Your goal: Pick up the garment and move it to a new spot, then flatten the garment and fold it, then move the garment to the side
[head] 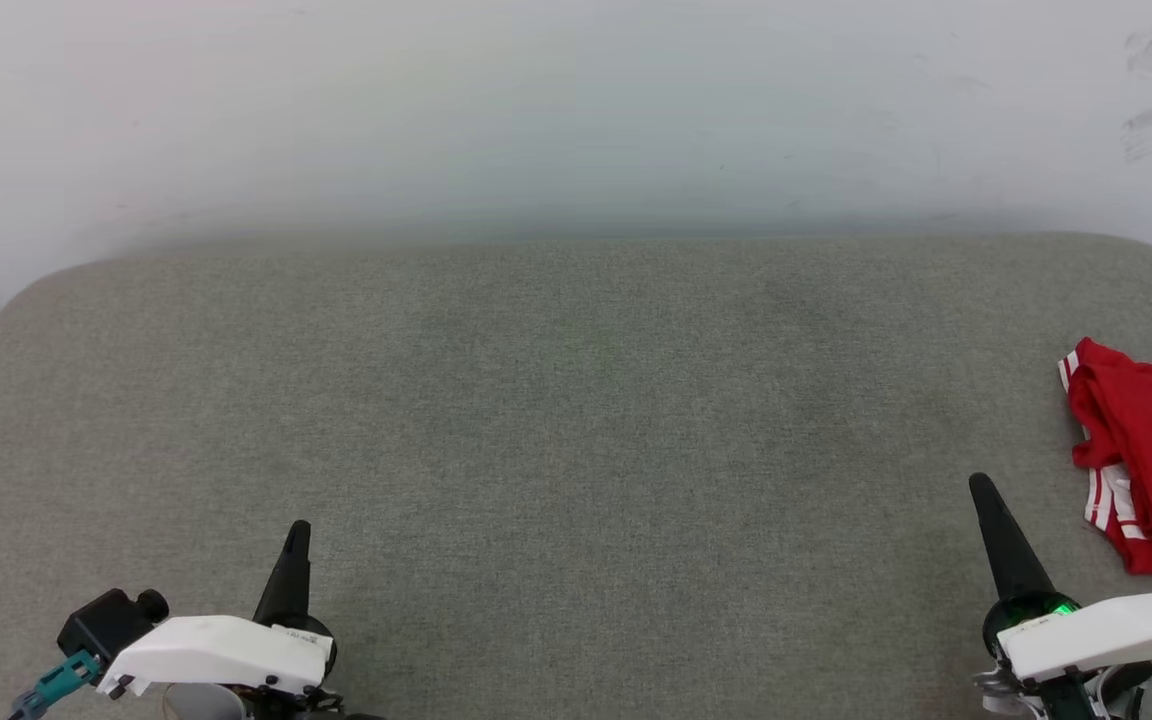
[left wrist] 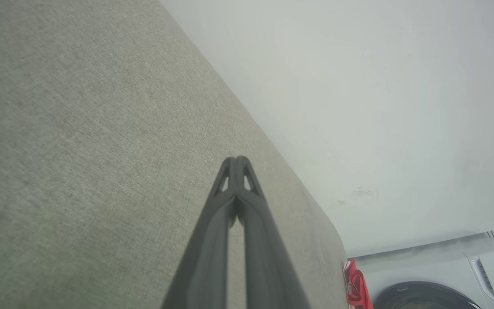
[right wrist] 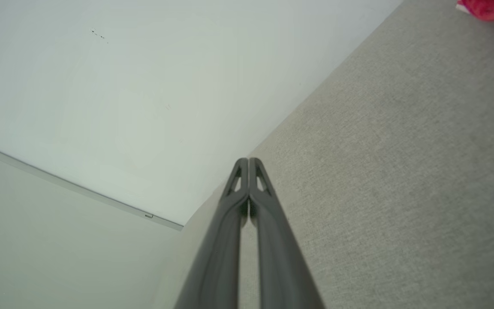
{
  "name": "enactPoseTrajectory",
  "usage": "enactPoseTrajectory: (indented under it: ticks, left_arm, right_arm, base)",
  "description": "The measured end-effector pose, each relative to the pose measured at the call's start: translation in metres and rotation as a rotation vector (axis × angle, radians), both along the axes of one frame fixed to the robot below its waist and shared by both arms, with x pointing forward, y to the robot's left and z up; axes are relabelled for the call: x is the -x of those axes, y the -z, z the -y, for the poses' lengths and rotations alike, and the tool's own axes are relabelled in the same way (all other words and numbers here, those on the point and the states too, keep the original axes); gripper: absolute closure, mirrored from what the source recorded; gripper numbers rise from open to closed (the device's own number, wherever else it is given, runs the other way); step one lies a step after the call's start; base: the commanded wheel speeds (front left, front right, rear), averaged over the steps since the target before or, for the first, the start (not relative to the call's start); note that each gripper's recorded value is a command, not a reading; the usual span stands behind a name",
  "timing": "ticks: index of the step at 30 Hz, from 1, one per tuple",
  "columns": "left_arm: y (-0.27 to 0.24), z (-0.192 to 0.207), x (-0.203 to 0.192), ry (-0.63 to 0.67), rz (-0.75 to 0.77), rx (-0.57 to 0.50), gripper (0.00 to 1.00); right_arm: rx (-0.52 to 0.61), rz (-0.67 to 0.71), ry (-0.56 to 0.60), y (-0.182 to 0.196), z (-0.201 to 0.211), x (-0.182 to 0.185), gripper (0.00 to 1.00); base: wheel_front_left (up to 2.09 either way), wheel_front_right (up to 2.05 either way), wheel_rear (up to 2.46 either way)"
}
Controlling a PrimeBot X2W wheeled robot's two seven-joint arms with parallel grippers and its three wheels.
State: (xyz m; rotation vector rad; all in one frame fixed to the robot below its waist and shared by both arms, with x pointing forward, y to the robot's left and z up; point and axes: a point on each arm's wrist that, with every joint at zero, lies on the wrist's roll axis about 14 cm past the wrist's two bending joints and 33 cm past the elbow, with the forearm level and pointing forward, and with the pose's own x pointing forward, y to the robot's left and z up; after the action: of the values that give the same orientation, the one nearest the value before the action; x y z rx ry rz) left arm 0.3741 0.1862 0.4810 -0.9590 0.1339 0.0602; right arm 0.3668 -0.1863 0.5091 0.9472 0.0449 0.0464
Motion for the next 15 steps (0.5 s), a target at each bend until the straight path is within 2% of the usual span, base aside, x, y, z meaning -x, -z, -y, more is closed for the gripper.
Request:
enactPoseTrajectory:
  ticks: [15]
  left_arm:
    - [-0.0041,-0.0030,-0.0042,-0.016,0.015,0.163,1.00]
  right_arm:
    - [-0.163,-0.004,0.017,0.0008,0.0037,-0.0056,1.00]
  base:
    - [0.00,0.00,0.00]
